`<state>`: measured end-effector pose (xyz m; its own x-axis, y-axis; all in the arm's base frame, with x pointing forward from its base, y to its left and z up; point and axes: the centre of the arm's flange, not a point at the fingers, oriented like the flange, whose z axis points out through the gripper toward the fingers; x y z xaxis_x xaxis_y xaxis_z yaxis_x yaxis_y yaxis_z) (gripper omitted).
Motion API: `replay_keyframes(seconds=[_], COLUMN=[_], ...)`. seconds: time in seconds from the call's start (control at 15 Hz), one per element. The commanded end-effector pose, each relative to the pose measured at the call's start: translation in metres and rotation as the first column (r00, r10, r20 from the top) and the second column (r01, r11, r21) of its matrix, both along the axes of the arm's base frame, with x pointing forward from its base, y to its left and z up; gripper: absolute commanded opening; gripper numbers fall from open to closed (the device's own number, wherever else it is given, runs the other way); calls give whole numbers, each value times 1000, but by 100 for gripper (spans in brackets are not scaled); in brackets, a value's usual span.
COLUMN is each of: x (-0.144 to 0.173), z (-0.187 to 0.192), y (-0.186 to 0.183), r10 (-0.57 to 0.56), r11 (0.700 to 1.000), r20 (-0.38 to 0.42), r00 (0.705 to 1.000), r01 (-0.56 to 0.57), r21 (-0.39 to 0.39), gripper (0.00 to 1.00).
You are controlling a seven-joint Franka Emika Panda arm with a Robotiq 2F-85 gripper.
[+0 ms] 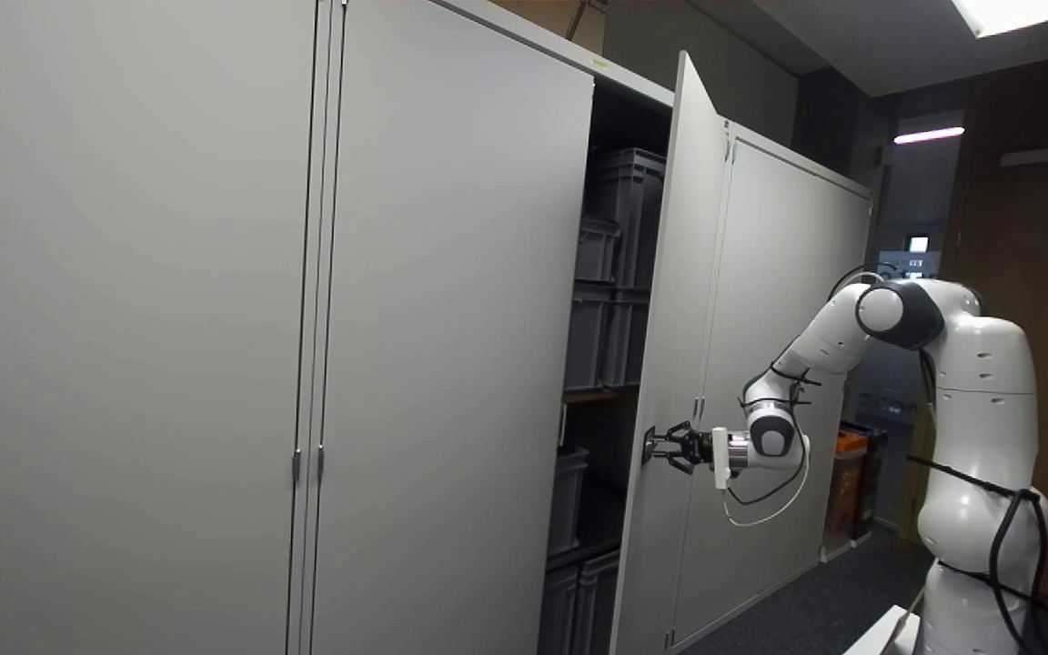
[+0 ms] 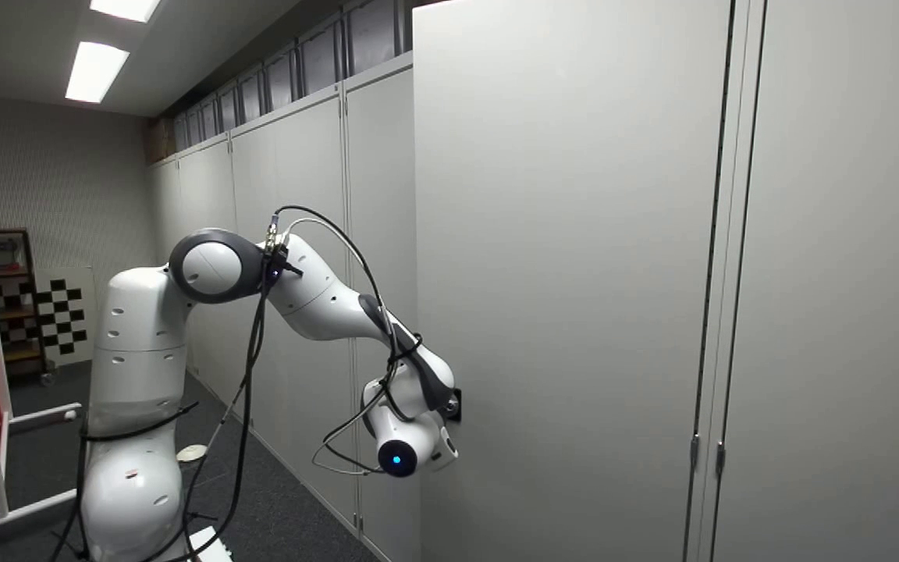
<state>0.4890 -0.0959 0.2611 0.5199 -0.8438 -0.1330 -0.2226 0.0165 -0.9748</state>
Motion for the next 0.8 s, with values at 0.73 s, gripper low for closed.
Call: replay_keyframes(seconds=[0.73], x=[-40], z=[30], y=[-34], r10=[18], r11=[997], r20=[111], r00=[994], r01=[-26], r21=[66], gripper=[8])
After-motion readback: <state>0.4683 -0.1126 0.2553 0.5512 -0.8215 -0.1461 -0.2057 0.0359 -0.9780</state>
